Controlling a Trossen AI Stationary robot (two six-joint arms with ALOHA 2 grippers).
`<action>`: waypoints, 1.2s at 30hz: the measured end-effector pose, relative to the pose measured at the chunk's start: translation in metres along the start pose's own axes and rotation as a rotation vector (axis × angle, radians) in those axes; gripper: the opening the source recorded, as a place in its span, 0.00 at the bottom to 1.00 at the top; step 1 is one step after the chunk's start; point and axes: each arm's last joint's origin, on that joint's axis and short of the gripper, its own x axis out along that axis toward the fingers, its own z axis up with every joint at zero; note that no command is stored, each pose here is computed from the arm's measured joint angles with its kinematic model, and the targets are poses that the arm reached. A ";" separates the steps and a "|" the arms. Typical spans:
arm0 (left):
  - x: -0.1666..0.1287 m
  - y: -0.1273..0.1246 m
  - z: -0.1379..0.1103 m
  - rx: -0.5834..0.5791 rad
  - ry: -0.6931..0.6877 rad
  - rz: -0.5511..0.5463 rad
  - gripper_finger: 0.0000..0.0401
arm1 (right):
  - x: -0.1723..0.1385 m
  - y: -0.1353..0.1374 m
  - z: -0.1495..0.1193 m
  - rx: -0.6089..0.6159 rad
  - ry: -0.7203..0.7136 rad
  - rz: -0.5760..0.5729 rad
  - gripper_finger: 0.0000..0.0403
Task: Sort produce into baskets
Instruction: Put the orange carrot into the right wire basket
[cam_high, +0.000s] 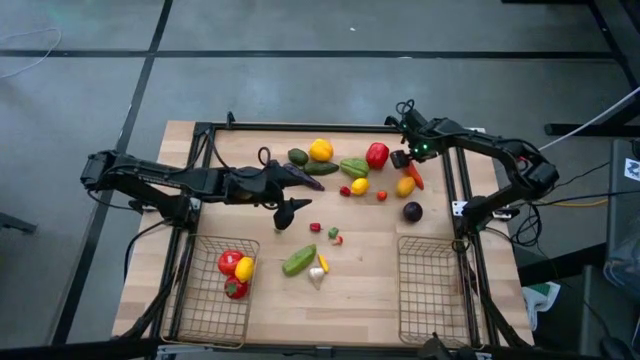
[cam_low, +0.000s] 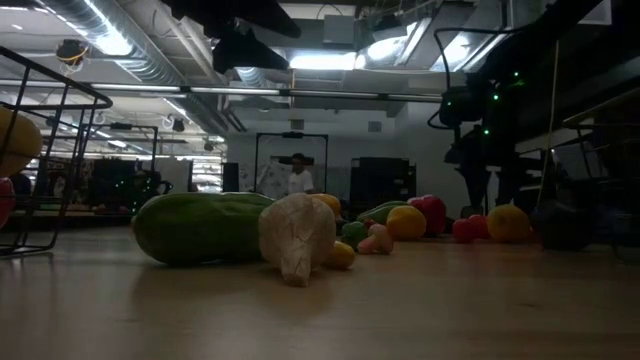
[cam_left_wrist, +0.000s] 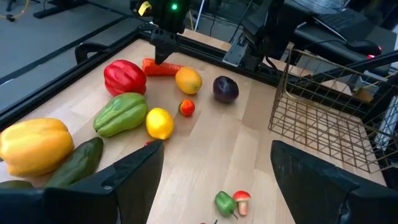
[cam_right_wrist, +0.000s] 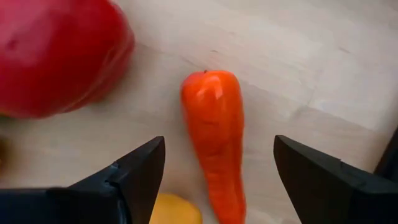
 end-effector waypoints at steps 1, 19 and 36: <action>0.000 0.000 0.000 0.000 0.000 0.000 0.73 | 0.000 0.000 0.000 0.000 -0.002 0.001 0.74; 0.000 0.000 0.000 0.000 0.000 0.001 0.73 | -0.002 0.010 -0.007 0.137 0.041 0.039 0.73; 0.000 0.000 0.000 0.000 0.000 0.001 0.73 | 0.033 0.015 -0.001 0.160 0.069 -0.083 0.72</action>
